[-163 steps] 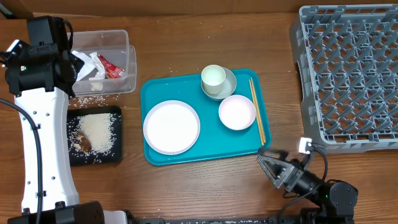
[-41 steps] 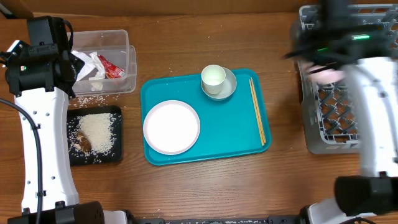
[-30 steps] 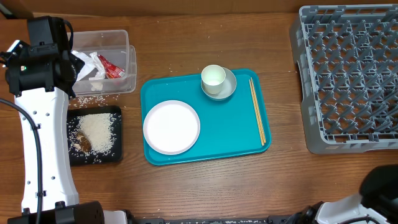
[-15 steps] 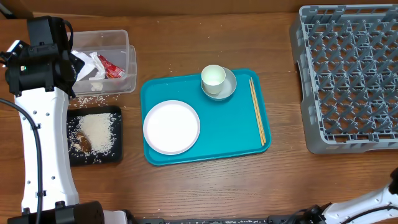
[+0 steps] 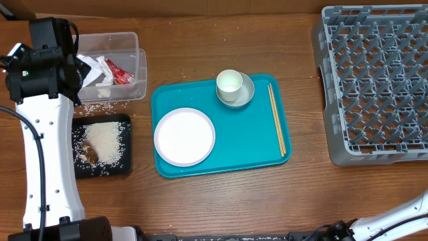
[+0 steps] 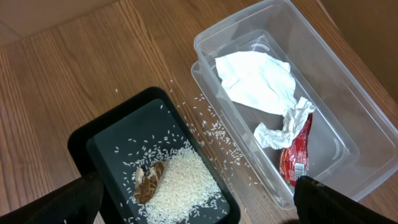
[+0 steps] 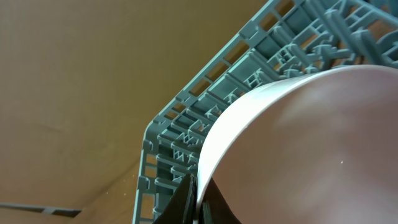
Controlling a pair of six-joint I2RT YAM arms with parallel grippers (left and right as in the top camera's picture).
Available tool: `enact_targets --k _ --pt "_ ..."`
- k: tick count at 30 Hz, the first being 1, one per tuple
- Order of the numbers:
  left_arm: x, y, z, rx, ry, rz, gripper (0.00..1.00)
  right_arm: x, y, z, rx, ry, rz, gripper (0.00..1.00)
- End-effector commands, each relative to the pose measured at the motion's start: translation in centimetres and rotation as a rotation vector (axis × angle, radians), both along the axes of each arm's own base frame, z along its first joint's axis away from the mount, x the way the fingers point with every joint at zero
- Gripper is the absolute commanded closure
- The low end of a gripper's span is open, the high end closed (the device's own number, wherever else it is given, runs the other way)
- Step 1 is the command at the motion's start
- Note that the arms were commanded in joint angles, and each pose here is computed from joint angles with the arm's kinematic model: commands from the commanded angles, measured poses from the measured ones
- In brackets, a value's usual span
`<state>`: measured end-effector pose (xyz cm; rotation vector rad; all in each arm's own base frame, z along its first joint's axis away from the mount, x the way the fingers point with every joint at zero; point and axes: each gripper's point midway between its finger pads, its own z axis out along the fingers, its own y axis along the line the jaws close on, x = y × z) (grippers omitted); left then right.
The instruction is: Sort waste into correct bins and load items into the dishwasher
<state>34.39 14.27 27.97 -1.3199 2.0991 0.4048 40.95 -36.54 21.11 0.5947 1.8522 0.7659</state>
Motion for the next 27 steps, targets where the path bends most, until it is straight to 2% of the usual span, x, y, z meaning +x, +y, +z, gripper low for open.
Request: enact_targets --k 1,12,22,23,27 --pt "0.1 0.1 -0.3 -0.002 0.000 0.017 0.00 1.2 1.4 -1.2 0.017 -0.020 0.063 0.96" --pt "0.1 0.1 -0.3 -0.002 0.000 0.017 0.00 2.0 1.1 -5.6 0.016 0.035 0.064 0.96" --pt "0.1 0.1 -0.3 -0.003 0.000 0.017 0.00 -0.5 -1.8 -6.4 0.097 0.106 -0.060 0.94" --pt "0.1 0.1 -0.3 -0.003 -0.001 0.017 0.00 -0.9 -2.0 -6.4 0.114 0.113 -0.072 0.89" --pt "0.1 0.1 -0.3 -0.002 -0.001 0.017 0.00 -1.8 -2.3 -6.1 0.129 0.122 -0.088 0.84"
